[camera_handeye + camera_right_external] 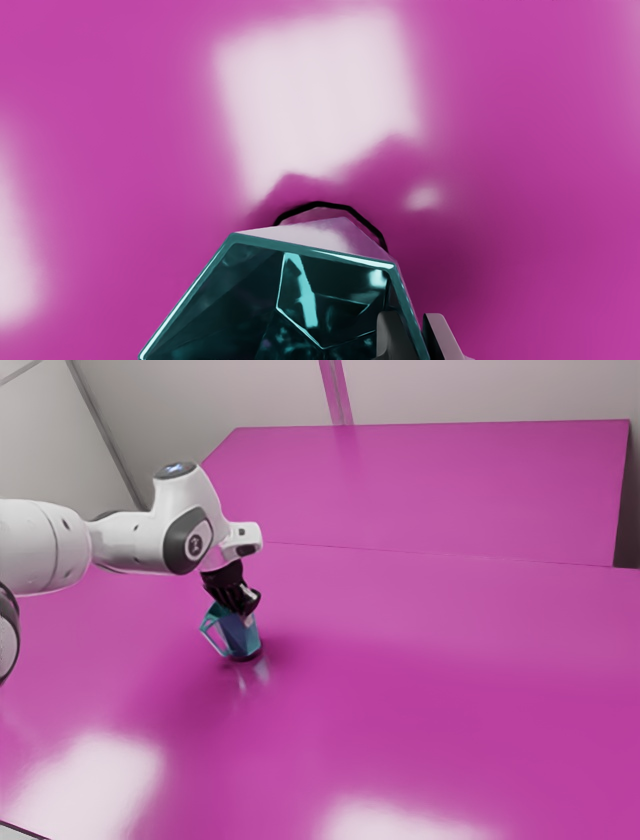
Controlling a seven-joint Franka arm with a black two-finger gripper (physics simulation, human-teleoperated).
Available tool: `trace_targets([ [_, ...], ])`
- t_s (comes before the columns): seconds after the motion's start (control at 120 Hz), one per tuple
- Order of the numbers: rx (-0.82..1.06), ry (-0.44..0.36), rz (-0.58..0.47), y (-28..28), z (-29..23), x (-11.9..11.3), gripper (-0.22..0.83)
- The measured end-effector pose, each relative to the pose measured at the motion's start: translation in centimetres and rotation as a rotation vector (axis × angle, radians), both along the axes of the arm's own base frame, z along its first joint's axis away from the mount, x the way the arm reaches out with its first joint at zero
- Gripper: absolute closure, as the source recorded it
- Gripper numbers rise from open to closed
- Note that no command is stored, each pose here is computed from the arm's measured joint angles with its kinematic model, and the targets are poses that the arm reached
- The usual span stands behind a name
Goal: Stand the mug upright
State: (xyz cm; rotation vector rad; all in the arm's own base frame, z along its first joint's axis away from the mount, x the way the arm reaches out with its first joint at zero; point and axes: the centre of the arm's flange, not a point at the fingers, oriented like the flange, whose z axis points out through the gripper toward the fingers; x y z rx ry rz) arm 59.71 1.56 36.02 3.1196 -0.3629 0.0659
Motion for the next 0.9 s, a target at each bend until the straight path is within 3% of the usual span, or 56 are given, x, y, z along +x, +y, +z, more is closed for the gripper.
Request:
trace_targets([
  [0.167, 0.001, 0.004, 0.03, -0.2, -1.3, 0.3, 0.75],
  [0.35, -0.007, -0.005, 0.051, -0.2, -1.3, 0.4, 0.36],
  [0.5, -0.016, -0.031, 0.057, -0.6, 0.3, 0.4, 0.18],
  [0.7, -0.052, -0.075, 0.059, -1.9, 5.3, -0.1, 0.07],
  [0.9, -0.08, -0.092, 0.089, -0.7, 12.5, 1.2, 0.03],
])
